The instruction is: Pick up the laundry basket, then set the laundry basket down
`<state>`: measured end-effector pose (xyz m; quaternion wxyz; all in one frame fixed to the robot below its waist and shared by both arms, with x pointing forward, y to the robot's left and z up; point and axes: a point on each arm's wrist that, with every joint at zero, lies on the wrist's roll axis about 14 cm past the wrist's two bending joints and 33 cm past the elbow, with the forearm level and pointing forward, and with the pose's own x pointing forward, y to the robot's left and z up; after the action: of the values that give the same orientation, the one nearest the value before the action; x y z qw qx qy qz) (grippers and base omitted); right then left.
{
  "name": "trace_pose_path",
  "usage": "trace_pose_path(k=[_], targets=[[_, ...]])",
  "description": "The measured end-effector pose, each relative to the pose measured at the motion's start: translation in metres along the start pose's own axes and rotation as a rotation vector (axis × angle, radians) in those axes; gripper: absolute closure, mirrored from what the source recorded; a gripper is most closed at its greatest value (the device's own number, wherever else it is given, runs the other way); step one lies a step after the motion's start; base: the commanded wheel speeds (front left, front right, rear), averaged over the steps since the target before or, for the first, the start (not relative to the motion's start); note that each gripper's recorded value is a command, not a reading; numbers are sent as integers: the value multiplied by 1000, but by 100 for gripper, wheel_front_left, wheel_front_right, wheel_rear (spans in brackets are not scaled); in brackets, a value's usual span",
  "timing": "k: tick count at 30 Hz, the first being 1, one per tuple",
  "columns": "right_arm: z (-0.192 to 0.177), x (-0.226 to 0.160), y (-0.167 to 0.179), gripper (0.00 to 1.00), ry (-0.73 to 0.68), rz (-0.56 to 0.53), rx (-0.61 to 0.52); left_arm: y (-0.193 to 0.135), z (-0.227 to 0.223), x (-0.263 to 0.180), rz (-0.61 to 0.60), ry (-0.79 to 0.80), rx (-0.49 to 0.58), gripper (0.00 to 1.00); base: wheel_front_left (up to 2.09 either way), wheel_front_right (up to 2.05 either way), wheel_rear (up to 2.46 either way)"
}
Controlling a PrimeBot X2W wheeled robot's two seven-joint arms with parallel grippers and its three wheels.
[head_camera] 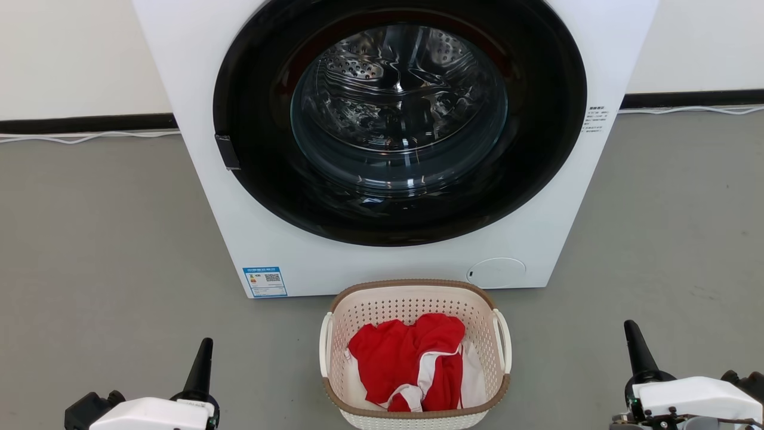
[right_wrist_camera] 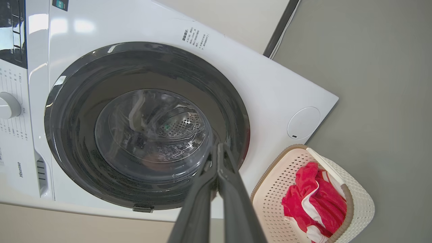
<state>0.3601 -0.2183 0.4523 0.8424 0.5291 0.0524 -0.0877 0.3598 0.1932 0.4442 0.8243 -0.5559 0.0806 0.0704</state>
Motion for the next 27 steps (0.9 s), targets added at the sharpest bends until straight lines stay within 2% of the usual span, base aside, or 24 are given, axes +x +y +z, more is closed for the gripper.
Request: trace_pose_path(k=[27], targets=[[-1,5,18,100,28,63,340,-24,6,6,-86,17,-289,100,0,0,0]])
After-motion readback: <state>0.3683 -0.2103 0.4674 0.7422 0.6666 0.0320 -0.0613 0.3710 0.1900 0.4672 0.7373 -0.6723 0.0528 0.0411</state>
